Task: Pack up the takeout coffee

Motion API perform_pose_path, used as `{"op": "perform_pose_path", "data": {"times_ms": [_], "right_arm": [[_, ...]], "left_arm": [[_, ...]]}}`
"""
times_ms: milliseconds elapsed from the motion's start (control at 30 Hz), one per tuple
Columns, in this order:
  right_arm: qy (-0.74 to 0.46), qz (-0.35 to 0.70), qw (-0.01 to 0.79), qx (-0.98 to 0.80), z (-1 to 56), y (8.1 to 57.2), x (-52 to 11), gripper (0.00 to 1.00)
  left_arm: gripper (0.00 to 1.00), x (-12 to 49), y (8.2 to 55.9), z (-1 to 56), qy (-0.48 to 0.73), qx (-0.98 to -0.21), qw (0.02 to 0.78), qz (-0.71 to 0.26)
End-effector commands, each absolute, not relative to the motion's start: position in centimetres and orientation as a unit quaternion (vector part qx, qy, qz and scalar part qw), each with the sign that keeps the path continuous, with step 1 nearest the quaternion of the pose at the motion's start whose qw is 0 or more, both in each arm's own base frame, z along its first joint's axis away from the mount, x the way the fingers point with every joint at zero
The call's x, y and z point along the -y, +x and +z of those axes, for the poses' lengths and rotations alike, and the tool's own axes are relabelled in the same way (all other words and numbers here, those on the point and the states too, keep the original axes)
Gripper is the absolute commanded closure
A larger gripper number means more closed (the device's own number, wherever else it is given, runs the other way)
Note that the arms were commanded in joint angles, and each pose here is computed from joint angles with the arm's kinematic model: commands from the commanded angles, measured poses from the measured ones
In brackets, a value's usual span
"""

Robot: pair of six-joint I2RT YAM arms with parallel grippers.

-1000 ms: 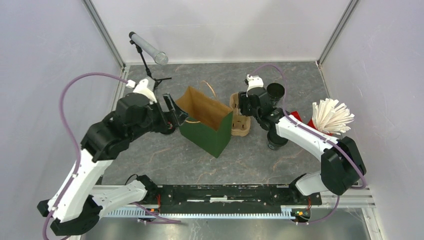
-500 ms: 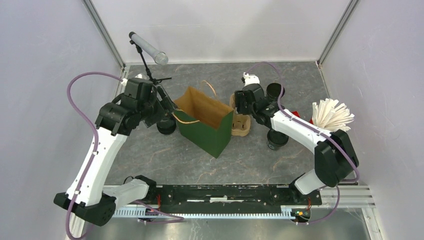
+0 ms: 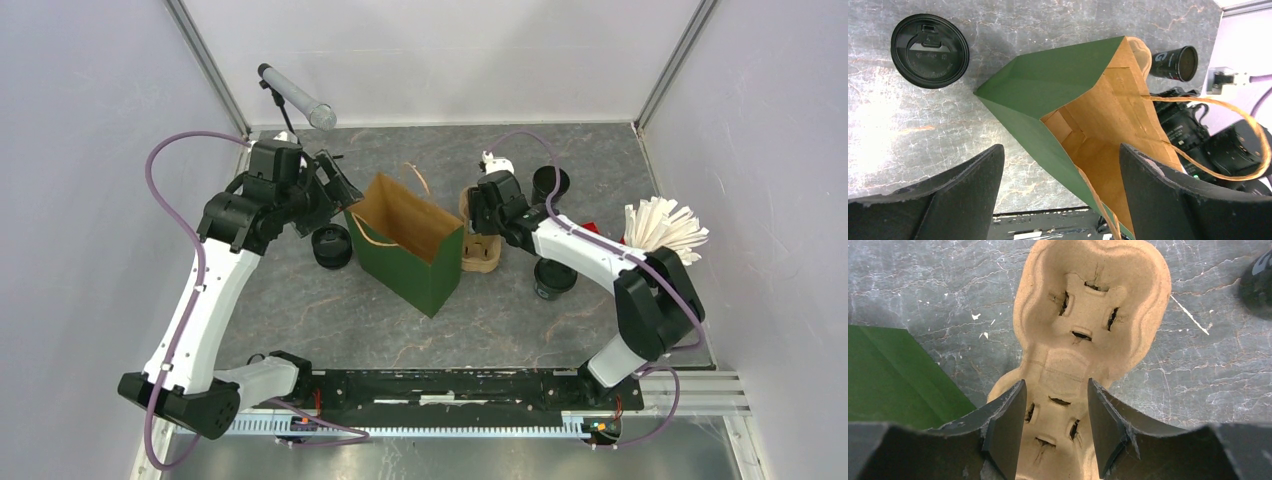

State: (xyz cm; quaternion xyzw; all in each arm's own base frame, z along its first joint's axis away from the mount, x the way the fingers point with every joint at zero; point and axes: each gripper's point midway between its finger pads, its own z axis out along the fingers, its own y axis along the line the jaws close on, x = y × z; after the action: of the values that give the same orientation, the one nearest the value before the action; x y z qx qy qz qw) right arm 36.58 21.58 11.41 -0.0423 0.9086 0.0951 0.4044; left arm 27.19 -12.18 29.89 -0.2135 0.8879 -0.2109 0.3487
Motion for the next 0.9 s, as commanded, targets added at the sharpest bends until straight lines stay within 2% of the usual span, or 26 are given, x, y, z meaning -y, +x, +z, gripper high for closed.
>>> {"op": "perform_pose_path", "data": {"times_ms": [0,300,600,867], "right_arm": [[-0.03,0.103,0.421,-0.901,12.4,38.3,-22.4,0.46],[-0.046,0.062,0.412,-0.908,11.1,39.2,-21.8,0.48],[-0.054,0.048,0.426,-0.902,12.1,39.6,-21.3,0.65],[-0.053,0.06,0.45,-0.889,15.5,39.8,-21.5,0.66]], "left_arm": [[0.09,12.2,26.8,32.4,-0.178,-0.879,0.379,-0.227],[0.09,11.5,26.8,31.8,-0.178,-0.884,0.38,-0.205],[0.11,11.5,26.7,31.9,-0.183,-0.887,0.373,-0.203],[0.11,11.3,26.3,32.2,-0.186,-0.891,0.363,-0.197]]}}
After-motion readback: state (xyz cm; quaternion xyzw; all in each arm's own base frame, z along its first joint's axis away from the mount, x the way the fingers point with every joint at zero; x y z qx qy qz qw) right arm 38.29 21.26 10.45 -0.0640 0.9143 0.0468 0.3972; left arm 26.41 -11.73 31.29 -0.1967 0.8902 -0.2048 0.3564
